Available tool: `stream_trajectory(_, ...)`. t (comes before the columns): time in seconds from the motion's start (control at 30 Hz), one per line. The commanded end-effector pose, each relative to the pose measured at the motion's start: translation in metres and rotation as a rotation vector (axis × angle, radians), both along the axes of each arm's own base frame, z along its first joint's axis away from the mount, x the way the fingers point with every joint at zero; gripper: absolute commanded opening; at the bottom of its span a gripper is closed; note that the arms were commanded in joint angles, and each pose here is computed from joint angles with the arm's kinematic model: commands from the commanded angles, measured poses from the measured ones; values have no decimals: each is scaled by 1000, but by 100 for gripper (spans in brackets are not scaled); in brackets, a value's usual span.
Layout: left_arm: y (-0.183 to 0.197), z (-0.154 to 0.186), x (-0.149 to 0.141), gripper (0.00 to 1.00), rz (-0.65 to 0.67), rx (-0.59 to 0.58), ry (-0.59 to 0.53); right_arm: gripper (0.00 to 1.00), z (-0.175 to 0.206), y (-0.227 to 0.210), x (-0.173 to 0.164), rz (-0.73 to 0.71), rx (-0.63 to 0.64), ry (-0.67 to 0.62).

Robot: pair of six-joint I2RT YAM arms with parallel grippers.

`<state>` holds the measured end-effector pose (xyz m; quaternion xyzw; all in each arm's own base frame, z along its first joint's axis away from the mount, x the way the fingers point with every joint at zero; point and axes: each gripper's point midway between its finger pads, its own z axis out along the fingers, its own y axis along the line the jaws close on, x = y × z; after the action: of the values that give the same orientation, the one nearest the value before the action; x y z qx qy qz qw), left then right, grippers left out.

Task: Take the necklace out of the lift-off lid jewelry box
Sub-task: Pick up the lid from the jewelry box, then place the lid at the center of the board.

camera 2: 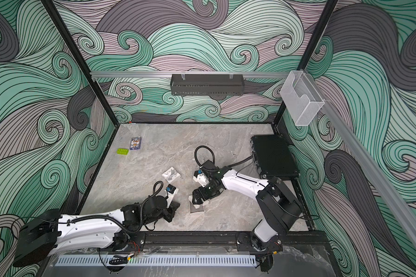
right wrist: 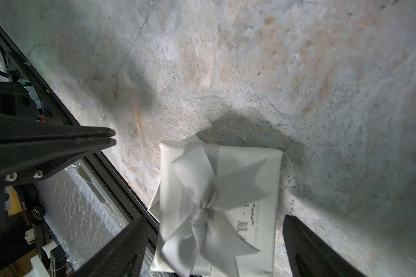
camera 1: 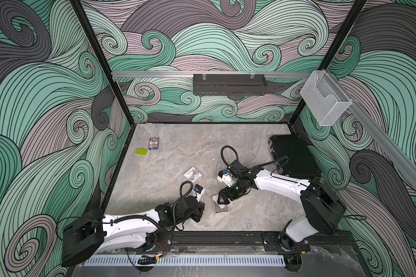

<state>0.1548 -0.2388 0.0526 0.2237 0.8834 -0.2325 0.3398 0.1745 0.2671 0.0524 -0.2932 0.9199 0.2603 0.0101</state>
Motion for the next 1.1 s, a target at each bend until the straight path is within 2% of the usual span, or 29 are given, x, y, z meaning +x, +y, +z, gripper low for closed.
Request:
stream_trajectory(0.0, 3, -3, 0, 0, -4, 28, -11, 84, 1, 1, 2, 3, -13, -10)
stream_trajectory(0.33, -2, -9, 1, 0, -15, 48, -2, 72, 7, 0, 3, 5, -18, -38)
stream_trajectory(0.67, -3, -9, 2, 0, -15, 54, -5, 67, 46, -17, 25, -111, 8, -199)
stream_trajectory(0.73, -4, -8, 2, 0, -19, 55, -5, 67, 46, -29, 34, -167, -19, -228)
stream_trajectory(0.87, -5, -8, 2, 0, -20, 55, -5, 67, 31, -66, 53, -298, -157, -290)
stream_trajectory(1.07, -5, -7, 1, 0, -25, 51, -3, 71, 3, -85, 58, -355, -279, -260)
